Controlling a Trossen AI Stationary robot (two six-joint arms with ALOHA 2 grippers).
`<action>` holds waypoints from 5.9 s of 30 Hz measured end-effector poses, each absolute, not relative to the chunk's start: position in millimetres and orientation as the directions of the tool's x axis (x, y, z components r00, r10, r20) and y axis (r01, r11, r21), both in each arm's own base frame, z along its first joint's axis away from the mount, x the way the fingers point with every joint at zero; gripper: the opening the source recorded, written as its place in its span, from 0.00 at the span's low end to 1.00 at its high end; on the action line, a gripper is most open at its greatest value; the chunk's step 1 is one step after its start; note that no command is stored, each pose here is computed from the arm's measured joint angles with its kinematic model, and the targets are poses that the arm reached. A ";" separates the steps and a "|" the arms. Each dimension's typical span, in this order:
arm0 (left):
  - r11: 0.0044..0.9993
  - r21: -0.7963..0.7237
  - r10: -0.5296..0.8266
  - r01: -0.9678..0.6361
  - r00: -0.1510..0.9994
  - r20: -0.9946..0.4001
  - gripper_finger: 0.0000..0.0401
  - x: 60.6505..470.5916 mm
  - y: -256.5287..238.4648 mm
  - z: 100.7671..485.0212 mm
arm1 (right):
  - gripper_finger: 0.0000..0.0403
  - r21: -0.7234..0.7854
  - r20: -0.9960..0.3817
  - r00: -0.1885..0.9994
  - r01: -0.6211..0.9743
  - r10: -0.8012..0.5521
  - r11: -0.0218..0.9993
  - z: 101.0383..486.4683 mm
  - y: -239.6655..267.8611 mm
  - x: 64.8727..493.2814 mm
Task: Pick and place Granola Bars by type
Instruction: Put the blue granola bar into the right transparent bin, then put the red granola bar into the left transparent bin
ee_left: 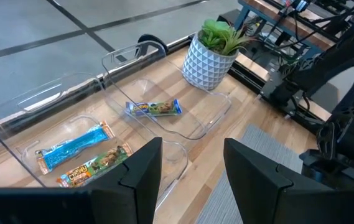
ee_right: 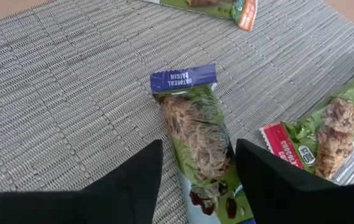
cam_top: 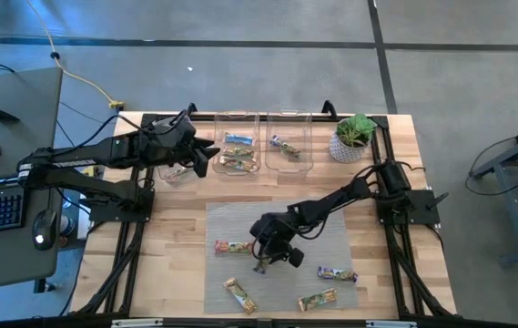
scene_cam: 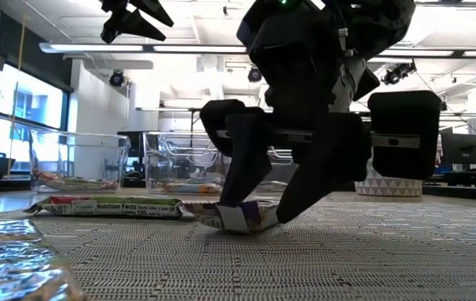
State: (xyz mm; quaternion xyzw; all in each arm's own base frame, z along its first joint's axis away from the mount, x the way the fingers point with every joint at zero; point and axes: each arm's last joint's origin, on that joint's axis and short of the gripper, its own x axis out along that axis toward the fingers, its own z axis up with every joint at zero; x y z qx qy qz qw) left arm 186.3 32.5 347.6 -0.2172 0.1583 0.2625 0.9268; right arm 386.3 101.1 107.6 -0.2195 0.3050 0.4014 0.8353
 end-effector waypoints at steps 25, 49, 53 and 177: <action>0.765 -0.321 0.423 -0.559 0.811 -0.404 0.41 186.4 32.6 347.8 | 0.30 -0.149 -0.716 0.513 -0.776 0.474 0.613 100.5 98.5 387.4; 0.751 -0.344 0.424 -0.564 0.811 -0.404 0.41 186.3 32.6 347.8 | 0.26 -0.648 -0.578 0.727 -0.133 -0.371 0.750 313.4 -20.1 277.7; 0.753 -0.340 0.424 -0.564 0.810 -0.404 0.41 186.3 32.6 347.8 | 0.26 -0.542 -0.557 0.736 0.029 -0.384 0.840 314.1 -67.1 253.6; 0.982 -0.171 -0.122 -0.080 0.426 -0.896 0.29 326.8 -103.5 143.5 | 0.42 -0.188 -0.600 0.788 -0.309 0.140 0.932 256.0 -1.9 269.9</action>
